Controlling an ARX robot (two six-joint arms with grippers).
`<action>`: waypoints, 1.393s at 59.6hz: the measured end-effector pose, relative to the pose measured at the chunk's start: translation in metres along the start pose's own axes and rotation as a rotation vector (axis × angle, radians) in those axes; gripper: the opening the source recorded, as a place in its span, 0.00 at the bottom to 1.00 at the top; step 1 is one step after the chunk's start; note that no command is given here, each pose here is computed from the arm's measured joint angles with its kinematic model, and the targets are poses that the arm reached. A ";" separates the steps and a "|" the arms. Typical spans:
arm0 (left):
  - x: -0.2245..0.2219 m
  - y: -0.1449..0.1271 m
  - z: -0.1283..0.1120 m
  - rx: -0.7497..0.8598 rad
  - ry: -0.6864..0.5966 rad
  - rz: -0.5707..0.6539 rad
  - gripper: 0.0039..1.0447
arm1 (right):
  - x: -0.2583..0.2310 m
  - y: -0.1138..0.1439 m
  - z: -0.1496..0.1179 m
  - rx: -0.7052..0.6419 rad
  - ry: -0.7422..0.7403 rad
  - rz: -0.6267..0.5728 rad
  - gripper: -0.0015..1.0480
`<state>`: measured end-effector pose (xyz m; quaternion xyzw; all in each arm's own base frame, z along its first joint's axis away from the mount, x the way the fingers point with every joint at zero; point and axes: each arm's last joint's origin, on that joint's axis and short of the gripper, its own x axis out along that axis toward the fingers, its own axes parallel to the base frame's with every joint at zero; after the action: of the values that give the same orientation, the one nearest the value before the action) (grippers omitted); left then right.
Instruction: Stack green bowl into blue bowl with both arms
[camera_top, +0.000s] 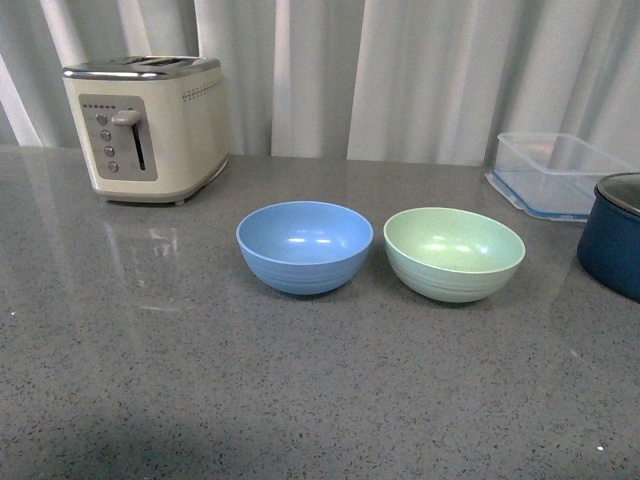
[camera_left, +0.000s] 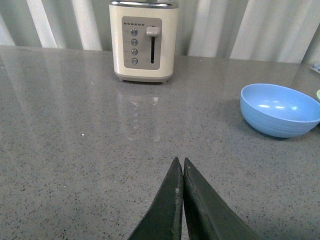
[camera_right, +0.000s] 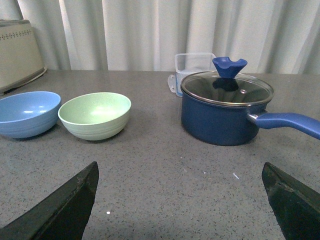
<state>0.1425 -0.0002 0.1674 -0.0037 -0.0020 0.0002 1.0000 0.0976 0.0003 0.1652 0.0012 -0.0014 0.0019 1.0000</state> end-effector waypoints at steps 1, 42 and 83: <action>0.000 0.000 0.000 0.000 -0.001 0.000 0.03 | 0.000 0.000 0.000 0.000 0.000 0.000 0.90; -0.028 0.000 0.007 0.000 -0.021 0.000 0.03 | 0.000 0.000 0.000 0.000 0.000 0.000 0.90; -0.046 0.000 0.003 0.000 -0.014 0.000 0.11 | 0.000 0.000 0.000 0.000 0.000 0.000 0.90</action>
<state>0.0966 -0.0001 0.1705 -0.0037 -0.0091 0.0002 1.0000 0.0976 0.0003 0.1652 0.0012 -0.0016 0.0019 1.0000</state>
